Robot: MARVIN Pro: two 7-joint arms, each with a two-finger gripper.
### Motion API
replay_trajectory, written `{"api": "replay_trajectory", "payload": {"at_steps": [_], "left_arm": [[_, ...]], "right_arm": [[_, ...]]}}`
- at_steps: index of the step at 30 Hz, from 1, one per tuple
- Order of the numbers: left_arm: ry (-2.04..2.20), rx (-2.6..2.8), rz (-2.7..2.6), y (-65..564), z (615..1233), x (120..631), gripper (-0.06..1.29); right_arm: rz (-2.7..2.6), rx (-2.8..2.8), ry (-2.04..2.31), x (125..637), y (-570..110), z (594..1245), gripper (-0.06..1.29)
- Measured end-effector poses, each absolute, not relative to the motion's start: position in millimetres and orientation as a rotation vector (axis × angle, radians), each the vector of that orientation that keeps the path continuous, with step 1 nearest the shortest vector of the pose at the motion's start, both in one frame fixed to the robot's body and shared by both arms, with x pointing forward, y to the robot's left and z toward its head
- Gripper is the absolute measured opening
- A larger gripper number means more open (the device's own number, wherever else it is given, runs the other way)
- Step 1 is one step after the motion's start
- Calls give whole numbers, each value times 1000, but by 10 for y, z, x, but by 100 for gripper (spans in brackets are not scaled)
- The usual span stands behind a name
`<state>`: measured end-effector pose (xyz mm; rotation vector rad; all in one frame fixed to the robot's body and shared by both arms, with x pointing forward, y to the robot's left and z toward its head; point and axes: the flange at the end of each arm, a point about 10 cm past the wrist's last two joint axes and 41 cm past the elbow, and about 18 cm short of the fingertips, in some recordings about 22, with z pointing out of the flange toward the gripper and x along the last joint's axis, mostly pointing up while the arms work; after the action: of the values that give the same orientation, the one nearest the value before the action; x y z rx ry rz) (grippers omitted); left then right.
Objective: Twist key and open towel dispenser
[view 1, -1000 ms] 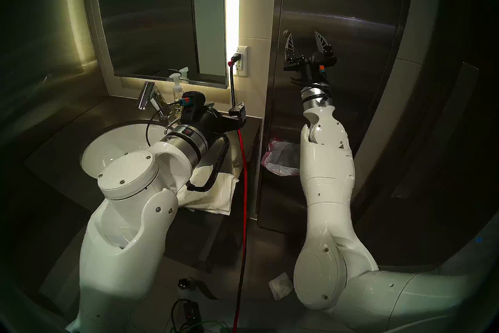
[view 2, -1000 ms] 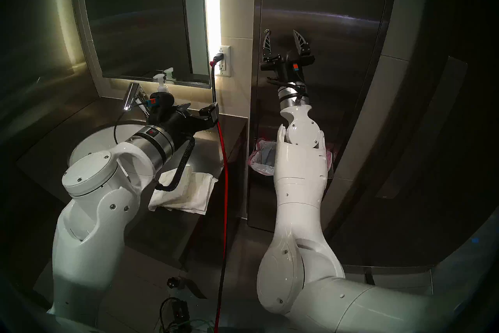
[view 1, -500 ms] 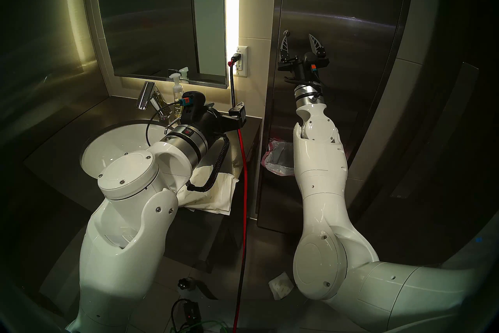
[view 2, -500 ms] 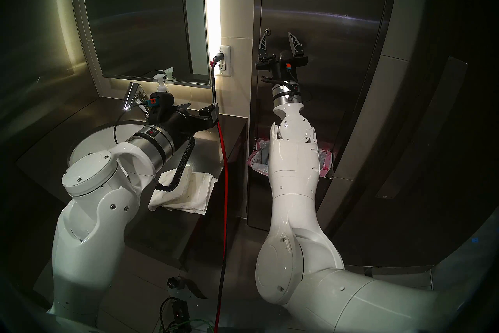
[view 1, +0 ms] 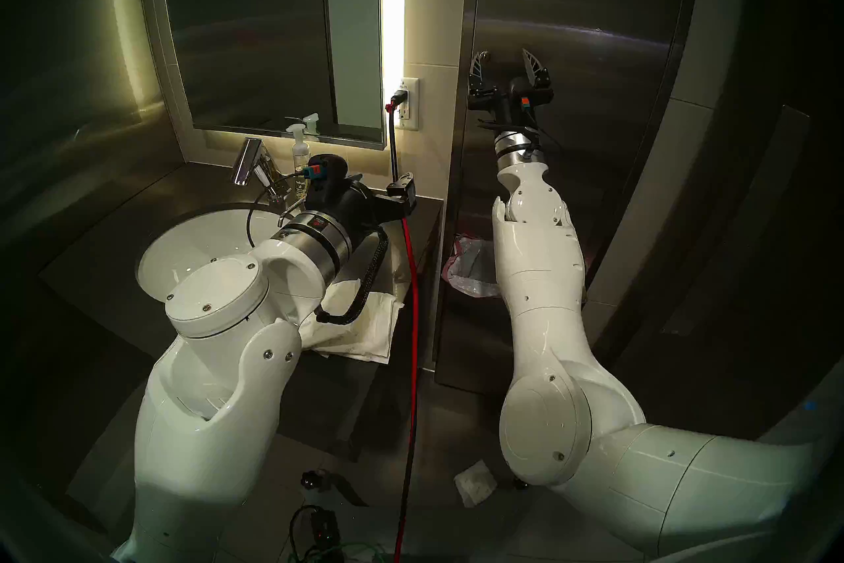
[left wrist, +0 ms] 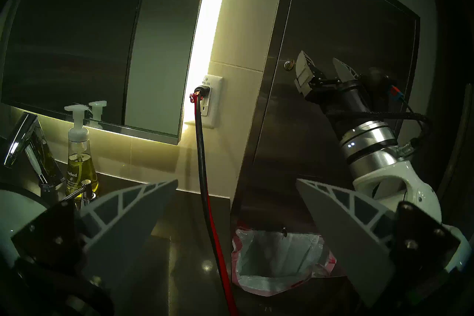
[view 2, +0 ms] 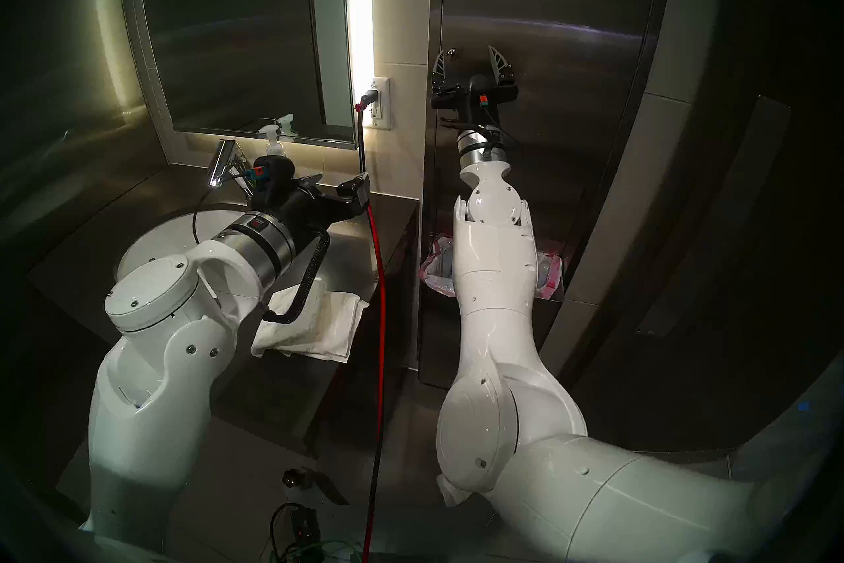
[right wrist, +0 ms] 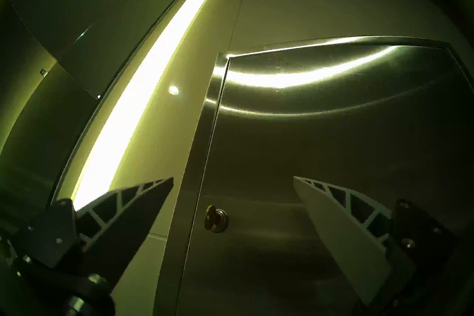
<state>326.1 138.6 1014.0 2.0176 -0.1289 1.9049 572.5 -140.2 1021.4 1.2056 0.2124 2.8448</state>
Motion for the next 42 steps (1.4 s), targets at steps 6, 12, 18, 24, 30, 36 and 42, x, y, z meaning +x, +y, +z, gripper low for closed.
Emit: {"api": "replay_trajectory", "payload": {"at_steps": [6, 12, 18, 24, 30, 36, 42], "left_arm": [[-129, 2018, 1905, 1386, 10140, 3261, 126], [-129, 2018, 1905, 1386, 10140, 3261, 126], [-129, 2018, 1905, 1386, 10140, 3261, 126], [-129, 2018, 1905, 1386, 10140, 3261, 126], [-129, 2018, 1905, 1386, 10140, 3261, 126], [-129, 2018, 1905, 1386, 10140, 3261, 126], [-129, 2018, 1905, 1386, 10140, 3261, 126]], "right_arm": [[2831, 1226, 210, 5784, -1369, 10182, 121], [2828, 1227, 204, 5825, -1322, 10211, 107], [2832, 1206, 191, 5859, -1270, 10306, 102], [2828, 1208, 184, 5893, -1240, 10318, 90], [2820, 1217, 180, 5915, -1229, 10285, 66], [2803, 1241, 185, 5954, -1241, 10194, 44], [2795, 1258, 183, 5996, -1236, 10157, 44]]}}
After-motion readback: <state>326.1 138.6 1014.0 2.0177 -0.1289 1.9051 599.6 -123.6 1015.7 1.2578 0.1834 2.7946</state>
